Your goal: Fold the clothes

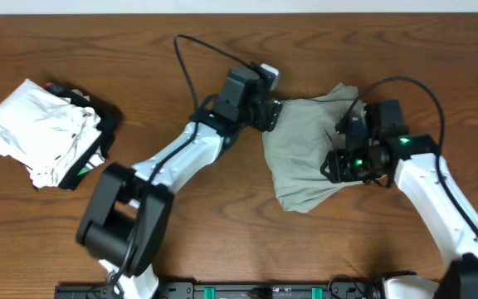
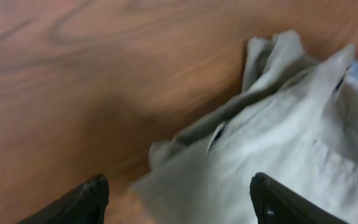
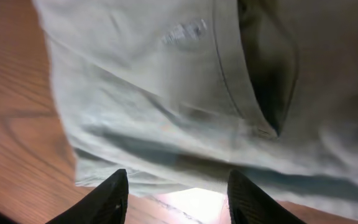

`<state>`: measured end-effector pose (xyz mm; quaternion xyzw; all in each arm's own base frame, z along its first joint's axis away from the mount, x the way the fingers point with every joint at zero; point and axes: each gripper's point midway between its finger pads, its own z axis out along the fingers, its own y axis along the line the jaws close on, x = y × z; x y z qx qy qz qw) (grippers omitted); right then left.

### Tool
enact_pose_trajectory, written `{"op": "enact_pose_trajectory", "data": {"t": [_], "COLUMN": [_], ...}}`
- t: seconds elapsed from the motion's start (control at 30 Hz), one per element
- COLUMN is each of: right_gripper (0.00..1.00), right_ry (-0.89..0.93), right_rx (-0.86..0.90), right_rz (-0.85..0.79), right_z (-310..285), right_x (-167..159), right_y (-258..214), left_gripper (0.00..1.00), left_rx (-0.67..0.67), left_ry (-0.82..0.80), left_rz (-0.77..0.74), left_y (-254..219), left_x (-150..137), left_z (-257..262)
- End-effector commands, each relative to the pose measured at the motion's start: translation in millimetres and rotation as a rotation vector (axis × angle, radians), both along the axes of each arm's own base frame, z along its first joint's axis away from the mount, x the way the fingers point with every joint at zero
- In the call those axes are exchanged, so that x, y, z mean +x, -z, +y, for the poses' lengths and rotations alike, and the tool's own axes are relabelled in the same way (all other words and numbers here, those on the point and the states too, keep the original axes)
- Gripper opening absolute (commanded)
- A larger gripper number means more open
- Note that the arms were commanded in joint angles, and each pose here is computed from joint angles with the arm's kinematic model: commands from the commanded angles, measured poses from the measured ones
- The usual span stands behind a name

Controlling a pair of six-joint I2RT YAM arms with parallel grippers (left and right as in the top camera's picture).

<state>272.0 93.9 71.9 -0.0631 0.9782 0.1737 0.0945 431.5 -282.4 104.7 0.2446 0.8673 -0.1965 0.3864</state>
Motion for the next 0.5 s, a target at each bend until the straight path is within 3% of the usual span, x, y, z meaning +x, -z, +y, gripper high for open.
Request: {"op": "enact_pose_trajectory", "data": {"t": [0.0,0.27,0.47], "right_gripper": [0.5,0.5,0.52], "right_ry": [0.022,0.034,0.121], "right_rx": [-0.01,-0.036,-0.202], "right_rz": [0.063,0.124,0.091], "right_z": [-0.1,-3.5,-32.9], "right_x": [-7.2,-10.2,1.1], "right_y": [23.0,48.5,57.4], "left_gripper": [0.74,0.73,0.72], "left_rx": [-0.013,0.057,0.152], "left_ry": [0.051,0.069,0.052], "left_rz": [-0.046,0.124,0.263], "left_y": [2.1,84.4,120.6], "left_x": [10.9,-2.9,-25.3], "left_z": [-14.5,-11.6,7.5]}}
